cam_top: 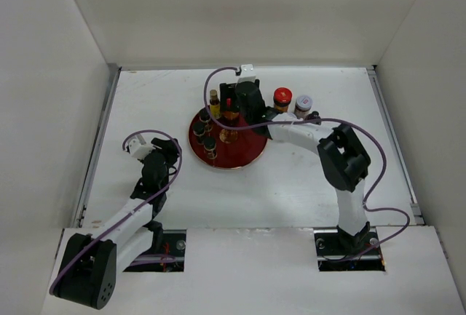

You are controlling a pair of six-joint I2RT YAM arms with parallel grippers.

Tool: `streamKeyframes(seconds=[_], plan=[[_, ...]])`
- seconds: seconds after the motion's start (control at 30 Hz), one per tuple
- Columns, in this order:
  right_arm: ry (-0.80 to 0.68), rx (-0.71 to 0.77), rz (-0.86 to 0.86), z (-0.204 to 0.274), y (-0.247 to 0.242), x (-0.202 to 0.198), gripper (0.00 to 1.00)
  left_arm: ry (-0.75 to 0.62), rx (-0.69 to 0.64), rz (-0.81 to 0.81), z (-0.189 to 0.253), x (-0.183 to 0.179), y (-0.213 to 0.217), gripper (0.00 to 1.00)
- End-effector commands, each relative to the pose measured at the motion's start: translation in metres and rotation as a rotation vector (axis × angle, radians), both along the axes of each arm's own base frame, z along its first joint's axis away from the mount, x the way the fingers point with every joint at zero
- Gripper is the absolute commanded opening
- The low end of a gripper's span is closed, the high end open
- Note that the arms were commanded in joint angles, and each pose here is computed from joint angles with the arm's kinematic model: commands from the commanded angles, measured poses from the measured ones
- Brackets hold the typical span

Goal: Organize the condiment bottles

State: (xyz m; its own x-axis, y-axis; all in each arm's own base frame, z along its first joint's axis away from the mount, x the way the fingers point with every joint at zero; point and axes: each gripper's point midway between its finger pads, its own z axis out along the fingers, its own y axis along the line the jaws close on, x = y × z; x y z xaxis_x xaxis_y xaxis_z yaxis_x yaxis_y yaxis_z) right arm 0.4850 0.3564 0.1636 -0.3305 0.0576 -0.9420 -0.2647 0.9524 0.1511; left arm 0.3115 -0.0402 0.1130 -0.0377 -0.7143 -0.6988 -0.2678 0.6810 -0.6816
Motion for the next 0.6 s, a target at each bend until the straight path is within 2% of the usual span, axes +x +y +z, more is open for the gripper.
streamKeyframes(seconds=[0.0,0.07,0.1,0.13,0.23,0.27,0.3,0.4,0.5,0.57], plan=[[-0.16,0.134,-0.013,0.093,-0.013,-0.009,0.91,-0.066,-0.018,-0.001,0.018,0.005,-0.003,0.48],[-0.163,0.132,-0.012,0.098,-0.024,-0.022,0.9,-0.073,-0.02,-0.002,0.02,0.004,-0.003,0.48],[-0.163,0.13,-0.02,0.099,-0.032,-0.029,0.86,-0.079,-0.02,0.0,0.022,0.004,-0.002,0.48],[-0.159,0.131,-0.032,0.098,-0.043,-0.036,0.79,-0.081,-0.02,0.003,0.022,0.003,-0.001,0.48],[-0.137,0.14,-0.115,0.09,-0.088,-0.053,0.45,-0.077,-0.021,0.007,0.02,0.003,0.0,0.48],[-0.127,0.136,-0.153,0.085,-0.106,-0.057,0.38,-0.075,-0.023,0.004,0.02,0.004,-0.001,0.48],[-0.115,0.129,-0.185,0.079,-0.122,-0.06,0.36,-0.078,-0.024,0.001,0.021,0.004,-0.001,0.48],[-0.067,0.103,-0.288,0.061,-0.167,-0.067,0.39,-0.071,-0.023,0.0,0.019,0.004,-0.003,0.48],[-0.03,0.066,-0.354,0.044,-0.195,-0.069,0.6,-0.067,-0.026,-0.006,0.018,0.005,-0.004,0.48],[-0.002,0.045,-0.37,0.032,-0.203,-0.067,0.7,-0.077,-0.028,-0.001,0.021,0.004,-0.003,0.48]])
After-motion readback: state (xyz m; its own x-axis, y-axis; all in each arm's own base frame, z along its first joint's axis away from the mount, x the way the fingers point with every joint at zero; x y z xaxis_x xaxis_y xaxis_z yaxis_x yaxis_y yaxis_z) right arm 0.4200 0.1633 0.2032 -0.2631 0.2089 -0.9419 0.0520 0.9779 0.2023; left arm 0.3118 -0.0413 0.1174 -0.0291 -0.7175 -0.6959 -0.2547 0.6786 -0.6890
